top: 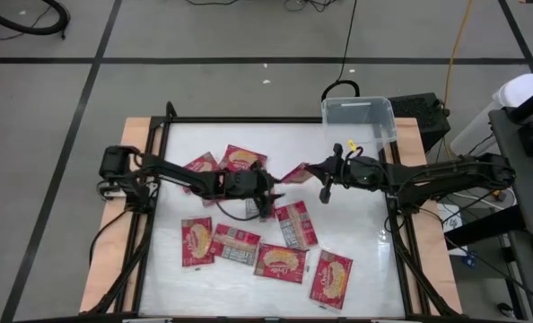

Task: Sort popcorn bags into baskets
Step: Put the red popcorn bag into the transparent bin

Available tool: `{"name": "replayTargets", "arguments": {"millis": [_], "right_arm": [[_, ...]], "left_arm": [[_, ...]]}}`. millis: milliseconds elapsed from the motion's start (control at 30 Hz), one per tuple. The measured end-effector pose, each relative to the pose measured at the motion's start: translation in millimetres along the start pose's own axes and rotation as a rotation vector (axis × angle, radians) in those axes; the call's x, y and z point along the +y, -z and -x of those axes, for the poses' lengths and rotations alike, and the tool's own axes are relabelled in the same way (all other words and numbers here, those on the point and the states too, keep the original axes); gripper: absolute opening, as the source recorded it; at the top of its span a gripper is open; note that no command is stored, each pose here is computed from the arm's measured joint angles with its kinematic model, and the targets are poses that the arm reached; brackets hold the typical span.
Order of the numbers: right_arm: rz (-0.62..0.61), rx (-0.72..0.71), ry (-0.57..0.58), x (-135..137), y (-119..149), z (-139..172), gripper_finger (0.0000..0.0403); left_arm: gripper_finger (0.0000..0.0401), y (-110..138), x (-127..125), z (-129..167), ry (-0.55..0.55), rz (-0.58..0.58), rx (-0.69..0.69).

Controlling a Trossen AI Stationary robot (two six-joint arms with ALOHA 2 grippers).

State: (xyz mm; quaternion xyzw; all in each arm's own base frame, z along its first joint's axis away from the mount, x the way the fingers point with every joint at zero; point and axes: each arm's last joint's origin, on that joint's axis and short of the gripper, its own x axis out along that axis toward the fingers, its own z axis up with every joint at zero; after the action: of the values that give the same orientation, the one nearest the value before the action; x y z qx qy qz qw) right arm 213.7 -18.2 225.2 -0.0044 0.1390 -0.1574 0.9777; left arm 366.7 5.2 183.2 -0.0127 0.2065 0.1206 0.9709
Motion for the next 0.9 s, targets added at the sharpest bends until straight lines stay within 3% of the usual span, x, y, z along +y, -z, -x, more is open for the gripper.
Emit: {"name": "replayTargets", "arguments": {"millis": [67, 167, 467, 633, 833, 900], "right_arm": [[0.004, 0.003, -0.009, 1.8, 0.7, 0.8, 0.0000], [0.008, 0.003, -0.022, 4.6, 0.8, 1.5, 0.0000], [0.007, 0.000, -0.030, 11.2, 0.9, 3.5, 0.0000], [0.000, -0.001, -0.045, 14.3, 0.9, 4.5, 0.0000], [0.006, 0.005, -0.056, 16.5, 1.6, 5.3, 0.0000], [0.000, 0.017, -0.057, 16.6, 2.7, 5.4, 0.0000]], "left_arm": [[0.0224, 6.1, 4.4, -5.5, -0.078, 0.000, 0.018], [0.0225, 15.4, 11.1, -14.3, -0.096, 0.002, 0.042], [0.0208, 45.9, 16.9, -45.2, 0.154, 0.036, 0.046], [0.0146, 48.1, 14.5, -49.0, 0.171, 0.038, 0.011], [0.0025, 36.1, 13.5, -39.1, 0.173, -0.067, 0.012], [0.0019, 32.0, 14.4, -33.1, 0.173, -0.079, 0.044]]}}
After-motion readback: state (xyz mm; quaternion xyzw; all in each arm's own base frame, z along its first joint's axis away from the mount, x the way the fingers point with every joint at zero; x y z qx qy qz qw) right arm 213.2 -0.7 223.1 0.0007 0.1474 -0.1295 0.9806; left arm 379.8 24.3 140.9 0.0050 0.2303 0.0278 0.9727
